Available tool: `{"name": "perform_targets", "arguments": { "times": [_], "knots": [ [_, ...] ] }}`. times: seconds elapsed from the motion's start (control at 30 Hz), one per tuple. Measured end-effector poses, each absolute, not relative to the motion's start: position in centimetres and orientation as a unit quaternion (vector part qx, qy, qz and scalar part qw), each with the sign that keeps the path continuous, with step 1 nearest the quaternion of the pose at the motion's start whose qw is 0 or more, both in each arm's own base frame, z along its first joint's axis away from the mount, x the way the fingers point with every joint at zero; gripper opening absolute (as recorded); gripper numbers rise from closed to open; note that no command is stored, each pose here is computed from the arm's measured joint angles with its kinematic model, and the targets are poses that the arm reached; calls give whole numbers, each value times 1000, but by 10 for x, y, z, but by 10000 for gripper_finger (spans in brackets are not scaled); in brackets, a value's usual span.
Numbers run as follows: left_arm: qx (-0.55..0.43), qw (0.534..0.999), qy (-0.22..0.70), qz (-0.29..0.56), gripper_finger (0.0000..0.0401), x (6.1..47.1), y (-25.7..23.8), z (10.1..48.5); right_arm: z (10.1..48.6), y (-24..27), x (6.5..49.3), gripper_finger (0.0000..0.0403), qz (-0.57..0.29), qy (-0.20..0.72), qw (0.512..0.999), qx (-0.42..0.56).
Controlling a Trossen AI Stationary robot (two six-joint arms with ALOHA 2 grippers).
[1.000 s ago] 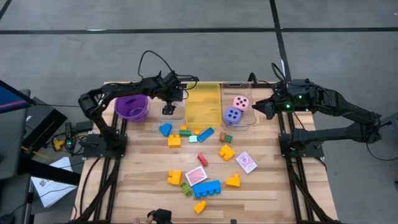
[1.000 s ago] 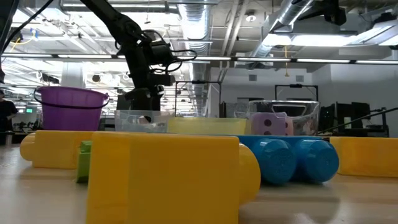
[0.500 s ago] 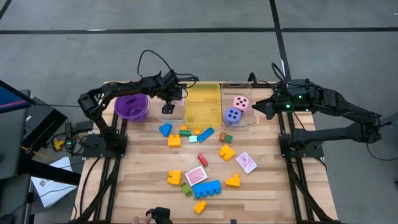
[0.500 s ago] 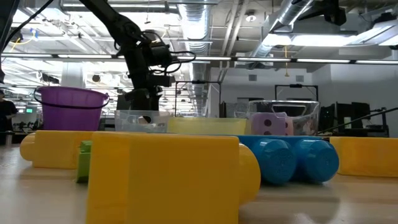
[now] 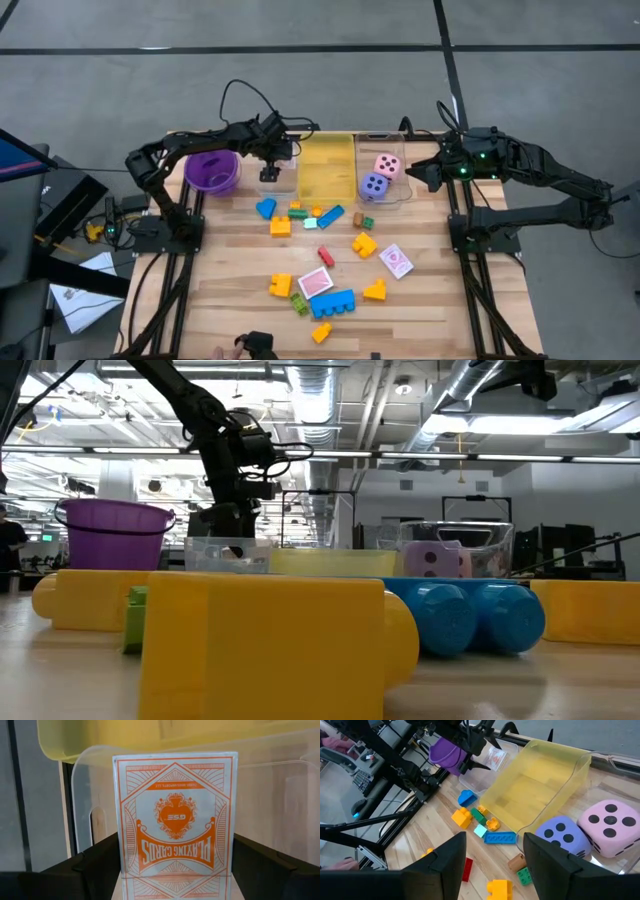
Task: Pick & Place Toys
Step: Put the orange deck of cards into the white bin
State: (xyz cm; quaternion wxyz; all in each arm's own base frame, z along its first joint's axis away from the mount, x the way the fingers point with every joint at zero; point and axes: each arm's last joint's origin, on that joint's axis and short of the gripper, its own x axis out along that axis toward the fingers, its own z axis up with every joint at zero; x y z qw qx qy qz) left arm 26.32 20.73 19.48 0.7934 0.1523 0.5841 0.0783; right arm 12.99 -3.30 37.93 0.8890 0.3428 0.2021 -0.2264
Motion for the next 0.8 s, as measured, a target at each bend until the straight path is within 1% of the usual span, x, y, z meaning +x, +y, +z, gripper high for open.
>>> {"name": "perform_targets", "arguments": {
  "times": [0.8],
  "knots": [
    [131,793,592,64,319,262,208,188,379,-33,130,189,-225,203,891,339]
  ]
}}
